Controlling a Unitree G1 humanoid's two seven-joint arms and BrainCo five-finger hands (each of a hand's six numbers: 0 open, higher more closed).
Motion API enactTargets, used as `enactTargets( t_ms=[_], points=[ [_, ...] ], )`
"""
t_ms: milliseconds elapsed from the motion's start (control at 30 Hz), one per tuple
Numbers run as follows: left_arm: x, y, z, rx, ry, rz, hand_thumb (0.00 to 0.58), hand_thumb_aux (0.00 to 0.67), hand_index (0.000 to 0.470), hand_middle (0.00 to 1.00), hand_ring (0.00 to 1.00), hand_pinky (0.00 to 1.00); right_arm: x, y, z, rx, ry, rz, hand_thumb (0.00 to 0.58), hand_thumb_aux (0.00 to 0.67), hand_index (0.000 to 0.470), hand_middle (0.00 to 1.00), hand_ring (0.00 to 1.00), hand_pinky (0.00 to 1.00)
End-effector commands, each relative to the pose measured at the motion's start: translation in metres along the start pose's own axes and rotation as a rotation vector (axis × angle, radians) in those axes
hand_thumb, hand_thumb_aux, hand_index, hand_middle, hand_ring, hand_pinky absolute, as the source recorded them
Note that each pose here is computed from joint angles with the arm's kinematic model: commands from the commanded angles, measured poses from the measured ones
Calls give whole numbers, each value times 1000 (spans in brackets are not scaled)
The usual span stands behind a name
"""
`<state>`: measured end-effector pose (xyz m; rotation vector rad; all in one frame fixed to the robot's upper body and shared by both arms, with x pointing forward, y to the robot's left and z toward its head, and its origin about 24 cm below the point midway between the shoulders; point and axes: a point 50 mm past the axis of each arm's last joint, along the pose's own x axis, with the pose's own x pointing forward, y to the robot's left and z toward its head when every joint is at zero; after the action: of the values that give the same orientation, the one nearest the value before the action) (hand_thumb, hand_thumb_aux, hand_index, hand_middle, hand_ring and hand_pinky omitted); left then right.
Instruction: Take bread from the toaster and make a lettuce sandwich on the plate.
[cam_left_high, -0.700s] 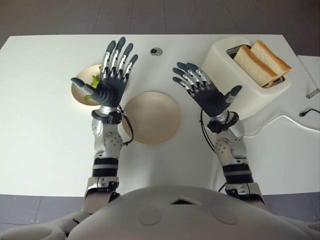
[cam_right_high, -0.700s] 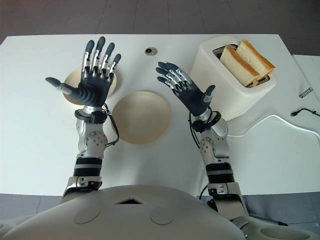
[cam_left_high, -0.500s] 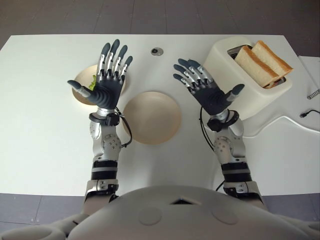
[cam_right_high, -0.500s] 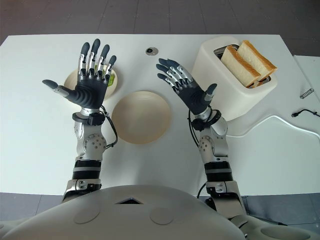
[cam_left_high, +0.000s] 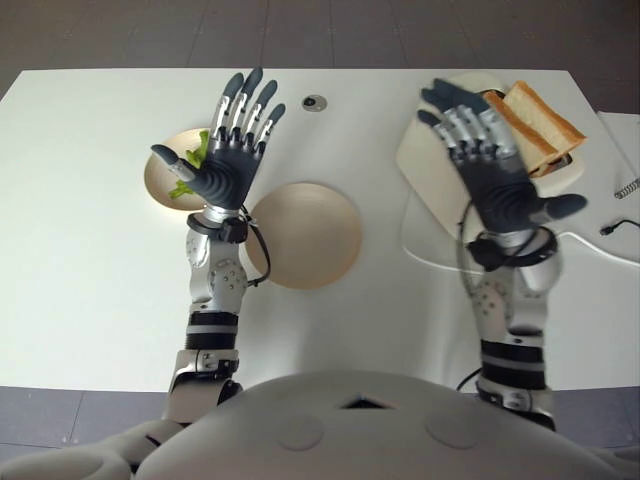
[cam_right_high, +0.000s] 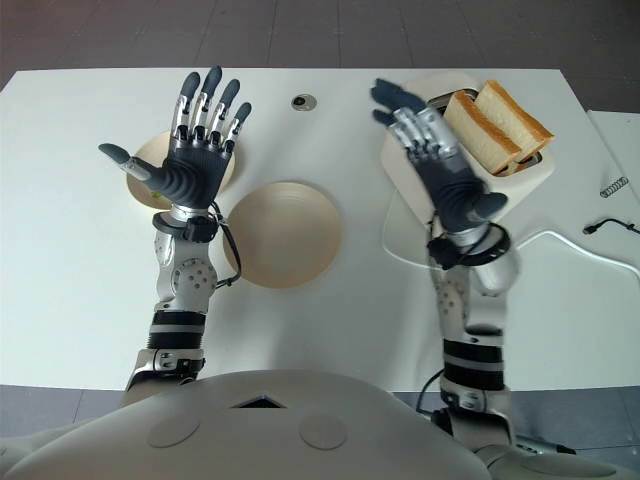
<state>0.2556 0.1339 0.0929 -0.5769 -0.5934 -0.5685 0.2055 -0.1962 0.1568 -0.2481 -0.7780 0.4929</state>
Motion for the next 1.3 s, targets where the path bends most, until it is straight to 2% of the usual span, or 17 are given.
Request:
enactTargets(
  t_ms=[33,167,367,600,833,867,900,933,967,1000,1067,1100,1133,1167,1200,1233,1300],
  points=[
    [1,-4,-1,-25,-26,2,0,0,0,0,0,0,-14,-60,33,-370,57,-85,0,0,0,0,0,0],
    [1,-5,-4,-36,-19,-13,0,0,0,0,0,0,-30,-106,32,-690,278,-188,0,0,0,0,0,0],
    [-1,-7,-6,-32,-17,-35,0,0,0,0,0,0,-44,-130,-37,-861,680,-183,0,0,0,0,0,0],
    [-2,-10,-6,-31,-23,-40,0,0,0,0,0,0,-67,-121,-84,-747,858,-91,0,0,0,0,0,0],
    [-2,-12,-7,-40,-13,-47,0,0,0,0,0,0,-80,-136,-79,-684,855,-160,0,0,0,0,0,0],
    [-2,-13,-7,-41,-13,-48,0,0,0,0,0,0,-81,-136,-78,-684,857,-152,27,16,11,0,0,0],
    [-2,-13,-7,-41,-13,-48,0,0,0,0,0,0,-82,-136,-77,-685,858,-142,201,129,90,0,0,0],
    [-2,-13,-7,-41,-13,-47,0,0,0,0,0,0,-81,-136,-76,-685,850,-134,443,344,241,0,0,0],
    [-3,-13,-7,-40,-13,-46,0,0,0,0,0,0,-79,-135,-75,-686,839,-126,534,481,337,0,0,0],
    [-3,-13,-7,-39,-13,-43,0,0,0,0,0,0,-77,-134,-74,-687,822,-127,580,670,470,27,27,27],
    [-4,-12,-6,-34,-13,-36,0,0,0,0,0,0,-70,-135,-69,-696,767,-162,580,670,470,208,208,208],
    [-4,-11,-6,-26,-16,-31,0,0,0,0,0,0,-66,-135,-66,-699,732,-185,580,670,470,345,345,345],
    [-4,-8,-4,-14,-21,-21,0,0,0,0,0,0,-62,-136,-61,-704,684,-222,580,670,470,573,573,573],
    [-3,-5,-2,-1,-21,-3,0,0,0,0,0,0,-58,-138,-57,-714,639,-258,580,670,470,659,659,659],
    [-2,-1,-1,14,-22,18,0,0,0,0,0,0,-54,-140,-52,-723,597,-294,580,670,470,875,875,875],
    [-1,5,0,57,-9,53,0,0,0,0,0,0,-48,-141,-45,-733,533,-334,580,670,470,1000,1000,1000],
    [-1,19,-4,192,53,129,0,0,0,0,0,0,-38,-141,-32,-764,403,-400,580,670,470,1000,1000,1000]
  ],
)
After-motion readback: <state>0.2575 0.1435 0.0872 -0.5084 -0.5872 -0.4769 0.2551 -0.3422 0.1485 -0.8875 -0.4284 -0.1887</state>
